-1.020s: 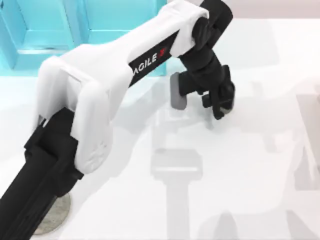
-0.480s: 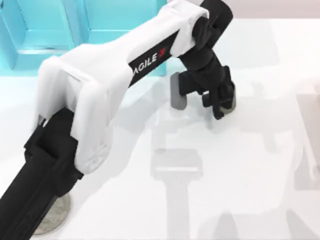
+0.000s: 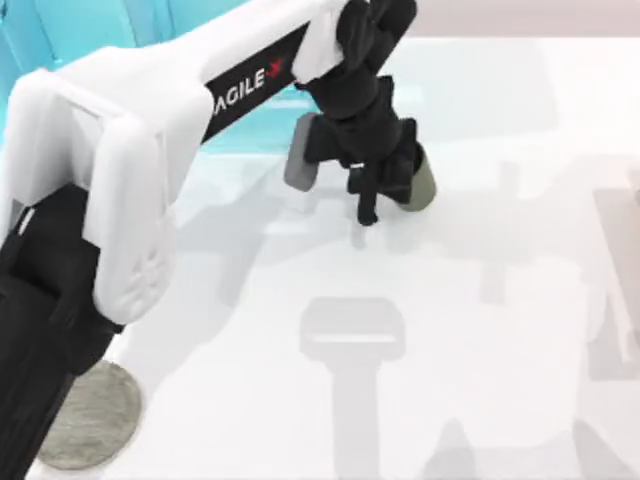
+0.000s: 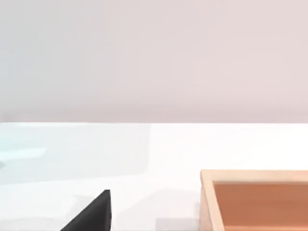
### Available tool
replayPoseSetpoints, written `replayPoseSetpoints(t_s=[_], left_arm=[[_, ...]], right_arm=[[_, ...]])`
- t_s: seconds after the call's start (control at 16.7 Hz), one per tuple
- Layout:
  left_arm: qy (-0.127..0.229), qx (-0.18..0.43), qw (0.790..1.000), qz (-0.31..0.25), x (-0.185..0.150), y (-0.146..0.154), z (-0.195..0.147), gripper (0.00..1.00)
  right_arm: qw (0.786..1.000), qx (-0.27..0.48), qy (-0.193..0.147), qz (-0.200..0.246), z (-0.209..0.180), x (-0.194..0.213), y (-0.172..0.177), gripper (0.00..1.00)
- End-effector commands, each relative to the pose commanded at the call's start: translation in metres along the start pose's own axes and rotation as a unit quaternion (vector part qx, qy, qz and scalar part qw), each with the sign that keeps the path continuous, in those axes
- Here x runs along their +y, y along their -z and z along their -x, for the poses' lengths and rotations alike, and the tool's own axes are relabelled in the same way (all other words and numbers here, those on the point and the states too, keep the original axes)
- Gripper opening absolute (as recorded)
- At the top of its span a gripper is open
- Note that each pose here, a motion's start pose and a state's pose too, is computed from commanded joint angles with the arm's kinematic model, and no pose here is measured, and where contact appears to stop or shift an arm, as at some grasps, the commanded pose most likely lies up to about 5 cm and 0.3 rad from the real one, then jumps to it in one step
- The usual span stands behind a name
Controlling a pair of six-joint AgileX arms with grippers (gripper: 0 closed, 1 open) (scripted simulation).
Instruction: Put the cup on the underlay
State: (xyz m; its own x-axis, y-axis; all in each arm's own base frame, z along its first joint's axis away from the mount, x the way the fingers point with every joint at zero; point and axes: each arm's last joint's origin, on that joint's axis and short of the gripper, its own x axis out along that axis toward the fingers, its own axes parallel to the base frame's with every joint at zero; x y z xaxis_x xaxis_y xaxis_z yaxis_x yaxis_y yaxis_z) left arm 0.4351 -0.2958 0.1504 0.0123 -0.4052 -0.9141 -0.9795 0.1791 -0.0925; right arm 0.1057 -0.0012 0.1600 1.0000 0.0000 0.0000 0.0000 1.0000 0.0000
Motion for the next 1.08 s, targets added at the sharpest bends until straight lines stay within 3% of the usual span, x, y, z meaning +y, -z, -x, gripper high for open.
replayPoseSetpoints(t_s=[0.24, 0.42, 0.6, 0.78, 1.08], left_arm=[[-0.025, -0.049, 0.991, -0.121, 0.014, -0.042, 0.039, 0.00], [-0.066, -0.077, 0.967, -0.233, 0.036, -0.076, 0.066, 0.00], [-0.116, -0.090, 0.925, -0.351, 0.068, -0.109, 0.095, 0.00], [-0.166, -0.088, 0.870, -0.456, 0.107, -0.137, 0.121, 0.00], [-0.228, -0.065, 0.789, -0.566, 0.169, -0.169, 0.147, 0.00]], right_arm=[[1.000, 0.000, 0.000, 0.000, 0.000, 0.000, 0.000, 1.00], [1.000, 0.000, 0.000, 0.000, 0.000, 0.000, 0.000, 1.00], [1.000, 0.000, 0.000, 0.000, 0.000, 0.000, 0.000, 1.00], [1.000, 0.000, 0.000, 0.000, 0.000, 0.000, 0.000, 1.00], [1.000, 0.000, 0.000, 0.000, 0.000, 0.000, 0.000, 1.00]])
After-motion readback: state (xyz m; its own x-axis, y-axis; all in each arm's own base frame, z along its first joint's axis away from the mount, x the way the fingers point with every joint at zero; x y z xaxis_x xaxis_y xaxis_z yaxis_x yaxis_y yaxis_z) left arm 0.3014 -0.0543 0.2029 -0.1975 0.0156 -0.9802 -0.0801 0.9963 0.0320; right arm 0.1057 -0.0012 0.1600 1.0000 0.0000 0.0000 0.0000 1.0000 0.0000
